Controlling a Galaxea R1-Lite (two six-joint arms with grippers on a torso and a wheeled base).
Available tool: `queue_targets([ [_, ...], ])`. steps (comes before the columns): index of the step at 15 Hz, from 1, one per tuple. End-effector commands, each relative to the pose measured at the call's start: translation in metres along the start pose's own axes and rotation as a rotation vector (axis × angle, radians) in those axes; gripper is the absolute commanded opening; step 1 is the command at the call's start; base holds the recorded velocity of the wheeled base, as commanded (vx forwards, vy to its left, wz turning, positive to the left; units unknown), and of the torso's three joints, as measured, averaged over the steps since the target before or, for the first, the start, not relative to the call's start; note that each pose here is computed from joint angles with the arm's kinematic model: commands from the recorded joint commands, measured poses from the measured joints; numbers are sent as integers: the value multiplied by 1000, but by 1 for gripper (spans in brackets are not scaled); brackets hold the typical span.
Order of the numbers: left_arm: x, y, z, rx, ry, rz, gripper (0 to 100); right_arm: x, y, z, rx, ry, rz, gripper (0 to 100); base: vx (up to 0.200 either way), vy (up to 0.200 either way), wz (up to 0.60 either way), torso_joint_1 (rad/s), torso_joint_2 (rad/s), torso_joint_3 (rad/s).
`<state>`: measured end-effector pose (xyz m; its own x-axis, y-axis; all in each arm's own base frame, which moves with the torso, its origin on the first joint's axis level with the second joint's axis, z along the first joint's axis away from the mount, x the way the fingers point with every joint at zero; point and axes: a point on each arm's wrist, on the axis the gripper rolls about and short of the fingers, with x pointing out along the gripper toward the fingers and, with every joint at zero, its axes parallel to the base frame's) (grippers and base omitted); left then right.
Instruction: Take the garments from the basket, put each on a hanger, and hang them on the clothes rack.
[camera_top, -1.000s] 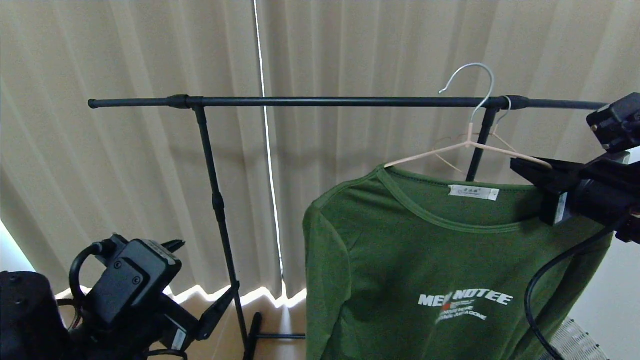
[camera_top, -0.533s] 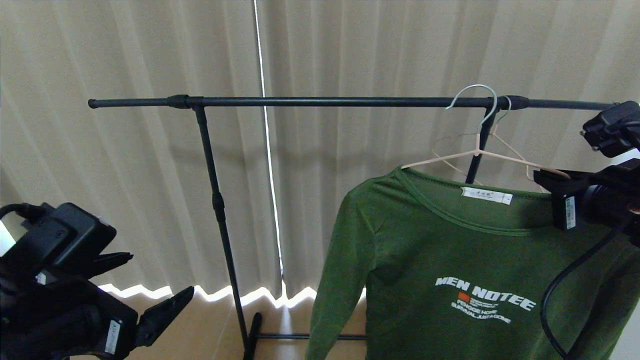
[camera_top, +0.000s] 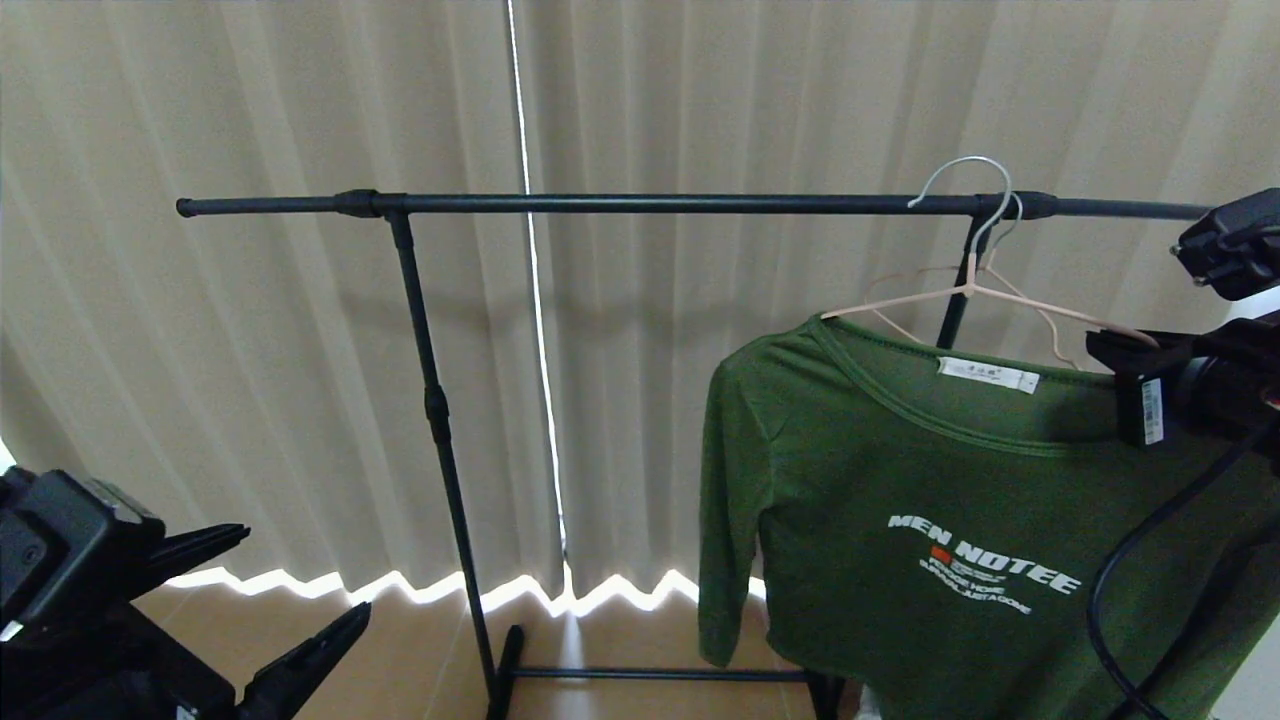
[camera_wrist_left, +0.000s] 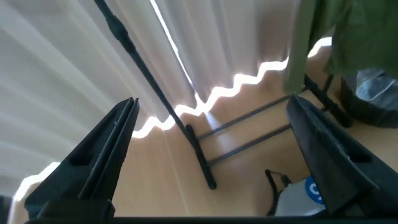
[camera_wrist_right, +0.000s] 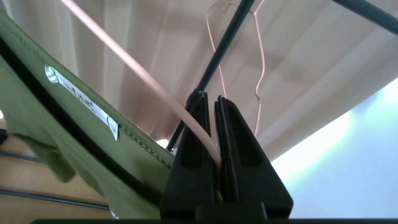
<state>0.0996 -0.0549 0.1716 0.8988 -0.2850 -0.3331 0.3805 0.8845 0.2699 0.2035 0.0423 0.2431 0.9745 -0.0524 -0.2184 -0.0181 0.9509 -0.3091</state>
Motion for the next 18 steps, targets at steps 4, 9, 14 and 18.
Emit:
queue_targets([
  [4, -13, 3, 2, -6, -67, -7, 100, 2, -3, -1, 22, 4, -14, 0, 0, 0, 0, 0, 0, 0],
  [9, -7, 2, 2, -6, -41, -10, 100, -6, -6, 3, 69, -29, -20, 0, 40, 0, 0, 0, 0, 0],
  [14, -7, 1, 0, -1, -36, -12, 100, -8, -6, 3, 70, -33, -21, 0, 200, 0, 0, 1, 4, 5],
  [18, -7, 1, 0, -1, -34, -13, 100, -6, -5, 3, 80, -29, -17, 0, 200, 0, 0, 1, 4, 2],
])
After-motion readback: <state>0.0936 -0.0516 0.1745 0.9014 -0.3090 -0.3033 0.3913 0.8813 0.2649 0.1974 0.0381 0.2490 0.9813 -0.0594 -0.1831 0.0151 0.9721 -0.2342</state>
